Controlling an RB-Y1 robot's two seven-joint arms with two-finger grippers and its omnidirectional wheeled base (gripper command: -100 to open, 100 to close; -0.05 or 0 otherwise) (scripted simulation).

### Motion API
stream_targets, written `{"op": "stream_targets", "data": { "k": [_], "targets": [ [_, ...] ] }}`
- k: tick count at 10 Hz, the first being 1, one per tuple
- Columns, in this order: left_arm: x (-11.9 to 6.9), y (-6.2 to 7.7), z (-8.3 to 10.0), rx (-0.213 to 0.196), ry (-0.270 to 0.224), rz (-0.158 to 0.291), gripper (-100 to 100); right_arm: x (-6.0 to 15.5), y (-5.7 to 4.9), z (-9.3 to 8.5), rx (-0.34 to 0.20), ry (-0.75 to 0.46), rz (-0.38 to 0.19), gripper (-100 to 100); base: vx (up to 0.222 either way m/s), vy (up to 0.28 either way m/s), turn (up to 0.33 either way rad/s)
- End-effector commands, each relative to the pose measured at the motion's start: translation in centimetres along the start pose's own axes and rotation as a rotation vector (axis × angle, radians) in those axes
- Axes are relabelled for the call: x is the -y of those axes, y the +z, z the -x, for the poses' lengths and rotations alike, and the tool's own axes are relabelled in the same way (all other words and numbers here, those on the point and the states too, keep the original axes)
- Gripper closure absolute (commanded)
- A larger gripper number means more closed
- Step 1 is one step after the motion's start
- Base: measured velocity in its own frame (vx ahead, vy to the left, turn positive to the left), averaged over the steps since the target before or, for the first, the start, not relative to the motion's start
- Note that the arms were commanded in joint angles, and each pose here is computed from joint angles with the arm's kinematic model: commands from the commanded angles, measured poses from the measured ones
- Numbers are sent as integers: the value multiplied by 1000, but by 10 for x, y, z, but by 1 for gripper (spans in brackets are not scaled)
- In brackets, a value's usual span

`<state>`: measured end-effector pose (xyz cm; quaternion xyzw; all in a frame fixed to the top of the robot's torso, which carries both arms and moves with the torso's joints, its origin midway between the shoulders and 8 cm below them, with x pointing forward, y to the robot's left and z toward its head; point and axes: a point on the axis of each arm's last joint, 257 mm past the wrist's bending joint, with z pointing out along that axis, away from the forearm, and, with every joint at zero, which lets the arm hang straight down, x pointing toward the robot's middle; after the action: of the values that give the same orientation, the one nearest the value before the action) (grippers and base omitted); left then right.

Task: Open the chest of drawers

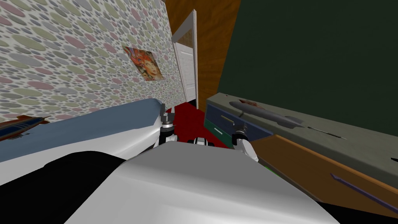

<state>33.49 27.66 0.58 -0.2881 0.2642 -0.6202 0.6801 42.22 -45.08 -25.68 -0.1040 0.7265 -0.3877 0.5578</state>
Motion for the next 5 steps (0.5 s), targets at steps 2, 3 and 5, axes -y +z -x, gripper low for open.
{"op": "stream_targets", "data": {
  "k": [2,3,5],
  "targets": [
    [0,0,0,0,0,0,0,1,5,-22,-58,-148,-35,-100,16,54,62],
    [0,0,0,0,0,0,0,2,5,-21,-55,-163,-37,-100,28,64,16],
    [0,0,0,0,0,0,0,3,7,-38,-101,-283,-62,-100,28,75,59]
  ]
}}
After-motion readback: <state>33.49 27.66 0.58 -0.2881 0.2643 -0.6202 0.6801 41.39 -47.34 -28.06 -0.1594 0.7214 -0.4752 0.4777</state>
